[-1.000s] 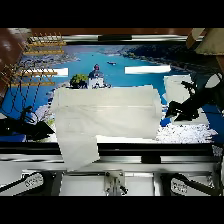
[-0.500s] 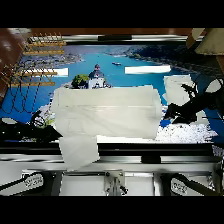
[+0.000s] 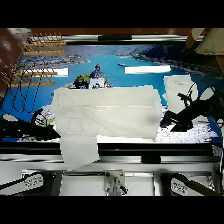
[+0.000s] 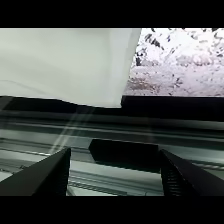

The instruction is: Fold the shirts.

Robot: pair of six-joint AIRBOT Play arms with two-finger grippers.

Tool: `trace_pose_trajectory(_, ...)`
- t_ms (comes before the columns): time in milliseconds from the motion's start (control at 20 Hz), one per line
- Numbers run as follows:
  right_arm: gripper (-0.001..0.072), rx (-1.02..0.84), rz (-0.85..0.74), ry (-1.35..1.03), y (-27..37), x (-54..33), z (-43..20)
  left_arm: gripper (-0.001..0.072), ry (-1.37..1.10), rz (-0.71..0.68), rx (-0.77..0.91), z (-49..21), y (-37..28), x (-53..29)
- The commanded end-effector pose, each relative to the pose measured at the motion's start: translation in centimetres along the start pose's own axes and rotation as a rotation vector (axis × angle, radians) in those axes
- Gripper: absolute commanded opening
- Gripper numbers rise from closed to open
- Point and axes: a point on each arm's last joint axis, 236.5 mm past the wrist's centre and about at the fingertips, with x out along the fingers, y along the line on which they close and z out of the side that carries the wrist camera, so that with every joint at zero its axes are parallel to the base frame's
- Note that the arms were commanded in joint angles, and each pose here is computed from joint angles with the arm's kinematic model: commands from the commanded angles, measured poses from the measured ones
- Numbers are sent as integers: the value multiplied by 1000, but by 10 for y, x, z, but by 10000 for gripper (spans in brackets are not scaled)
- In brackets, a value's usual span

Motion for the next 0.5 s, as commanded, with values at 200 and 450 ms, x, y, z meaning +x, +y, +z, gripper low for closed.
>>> trace_pose_trajectory(200,663,111,124,-17,7,63,-3,28,1,-16,11,3,-5,-9)
trace_pose_trajectory(450,662,158,198,10,13,90,-2,29,2,-17,7,3,-5,-9)
